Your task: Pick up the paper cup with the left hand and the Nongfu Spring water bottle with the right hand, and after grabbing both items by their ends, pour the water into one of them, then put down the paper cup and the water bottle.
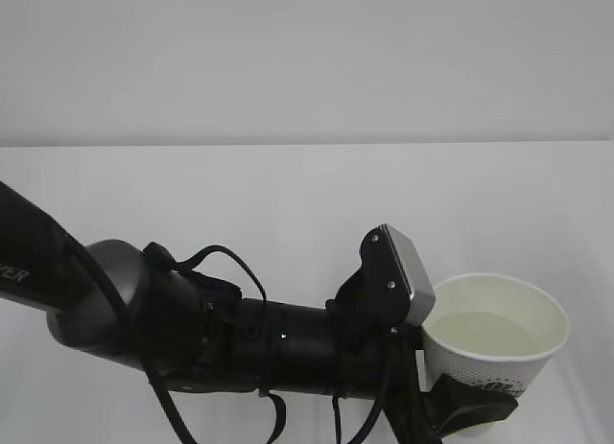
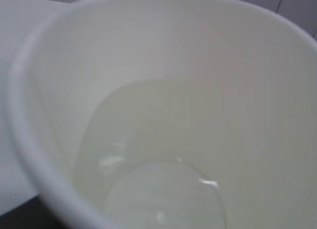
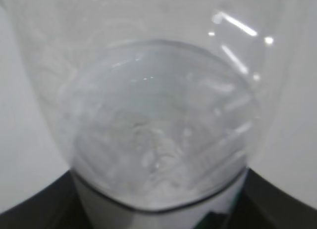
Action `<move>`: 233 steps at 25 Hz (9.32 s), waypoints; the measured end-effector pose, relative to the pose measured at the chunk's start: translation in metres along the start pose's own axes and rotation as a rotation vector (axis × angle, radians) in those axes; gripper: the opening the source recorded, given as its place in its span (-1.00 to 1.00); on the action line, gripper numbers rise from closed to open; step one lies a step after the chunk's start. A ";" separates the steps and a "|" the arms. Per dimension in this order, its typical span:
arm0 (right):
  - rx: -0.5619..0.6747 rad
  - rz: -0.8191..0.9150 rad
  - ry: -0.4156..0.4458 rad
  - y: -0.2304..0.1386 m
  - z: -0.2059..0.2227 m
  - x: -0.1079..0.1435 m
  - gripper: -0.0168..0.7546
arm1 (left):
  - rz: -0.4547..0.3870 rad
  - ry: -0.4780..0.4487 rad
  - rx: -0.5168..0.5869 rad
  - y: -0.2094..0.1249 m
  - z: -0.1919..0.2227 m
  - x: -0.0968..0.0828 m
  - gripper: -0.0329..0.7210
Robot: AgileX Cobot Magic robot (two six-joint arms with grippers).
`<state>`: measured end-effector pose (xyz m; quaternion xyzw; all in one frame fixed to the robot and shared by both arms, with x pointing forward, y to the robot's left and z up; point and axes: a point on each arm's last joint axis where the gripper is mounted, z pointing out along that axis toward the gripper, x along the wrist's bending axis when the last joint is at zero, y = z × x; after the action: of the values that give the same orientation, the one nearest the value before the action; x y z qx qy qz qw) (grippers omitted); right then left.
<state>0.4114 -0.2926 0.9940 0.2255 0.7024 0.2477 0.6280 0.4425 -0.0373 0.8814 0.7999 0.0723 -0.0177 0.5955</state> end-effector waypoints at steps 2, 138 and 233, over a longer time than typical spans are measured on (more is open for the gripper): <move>0.000 0.080 -0.001 0.000 0.000 0.000 0.24 | 0.000 0.000 0.000 0.000 0.000 0.000 0.40; 0.205 0.887 0.121 -0.068 0.090 0.078 0.61 | -0.082 0.086 -0.060 0.005 -0.001 0.008 0.40; -0.004 0.929 0.154 -0.019 -0.019 0.045 0.59 | -0.164 0.500 -0.111 -0.008 -0.087 0.125 0.40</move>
<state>0.3871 -0.2803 0.9489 0.4958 0.5711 0.5200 0.3970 0.5602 0.0600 0.8853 0.7371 0.2826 0.1362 0.5985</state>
